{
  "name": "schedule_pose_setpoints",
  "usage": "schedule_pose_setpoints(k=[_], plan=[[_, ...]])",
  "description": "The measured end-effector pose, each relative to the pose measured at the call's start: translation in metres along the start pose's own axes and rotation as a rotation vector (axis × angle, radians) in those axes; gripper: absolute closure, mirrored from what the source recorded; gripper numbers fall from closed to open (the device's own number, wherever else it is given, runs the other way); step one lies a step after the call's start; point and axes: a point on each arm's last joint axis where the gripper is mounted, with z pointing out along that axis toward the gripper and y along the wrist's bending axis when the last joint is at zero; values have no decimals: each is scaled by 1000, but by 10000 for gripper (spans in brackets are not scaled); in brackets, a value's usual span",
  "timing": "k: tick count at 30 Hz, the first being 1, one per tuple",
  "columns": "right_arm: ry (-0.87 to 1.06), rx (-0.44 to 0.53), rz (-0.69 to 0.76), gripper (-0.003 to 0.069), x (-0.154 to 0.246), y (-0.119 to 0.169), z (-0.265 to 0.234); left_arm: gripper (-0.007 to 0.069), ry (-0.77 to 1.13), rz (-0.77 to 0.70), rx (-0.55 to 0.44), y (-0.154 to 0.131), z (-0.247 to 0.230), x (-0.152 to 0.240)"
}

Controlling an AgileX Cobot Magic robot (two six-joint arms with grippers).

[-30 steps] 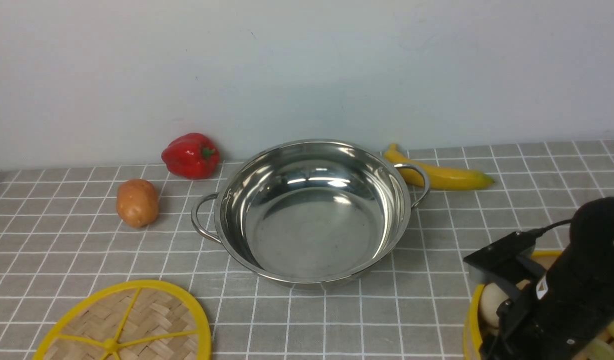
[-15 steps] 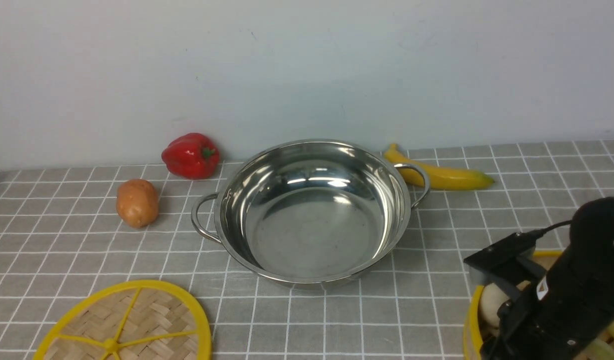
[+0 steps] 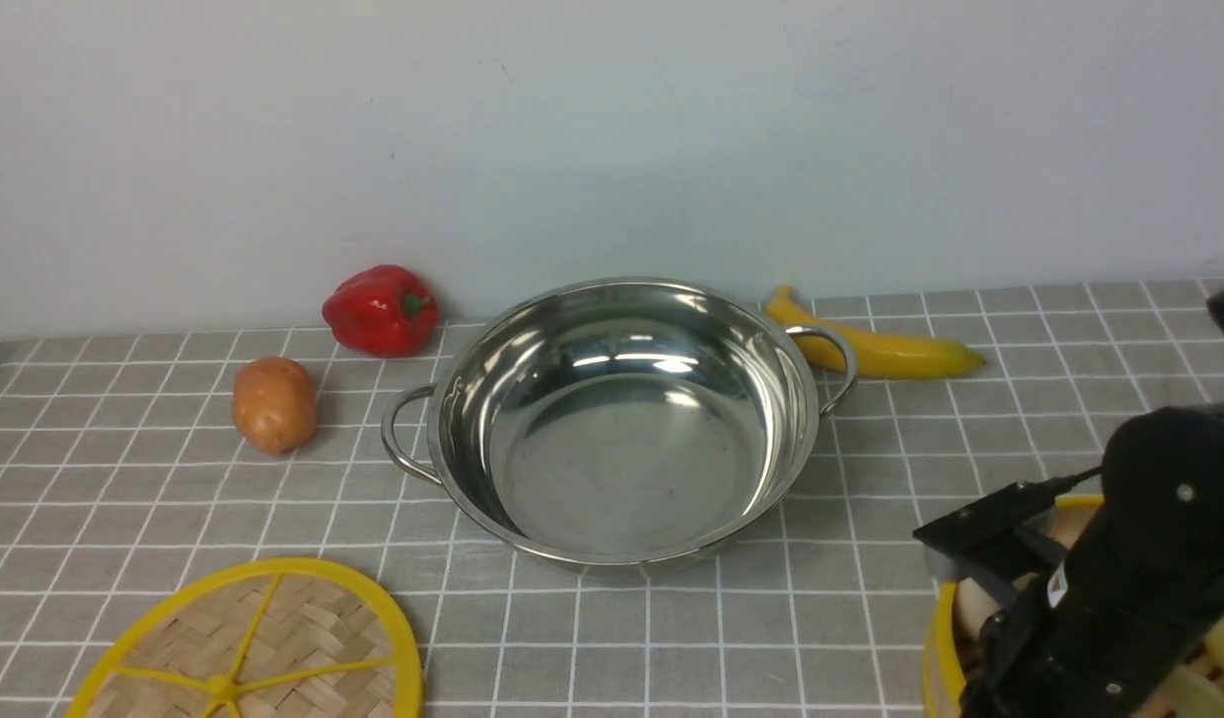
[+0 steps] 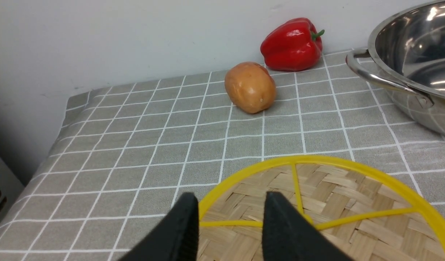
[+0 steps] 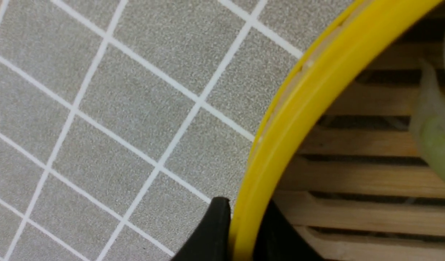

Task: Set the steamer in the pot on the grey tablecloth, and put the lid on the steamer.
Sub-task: 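Reach for and grasp the rim of the bamboo steamer holding the buns with the right gripper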

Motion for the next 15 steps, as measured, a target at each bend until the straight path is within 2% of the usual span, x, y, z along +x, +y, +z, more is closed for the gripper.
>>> schedule_pose_setpoints(k=[9,15], plan=[[9,8,-21,574,-2,0,-3,382,0,0,0,0,0,0],[19,48,-82,595,-13,1,-26,382,0,0,0,0,0,0]])
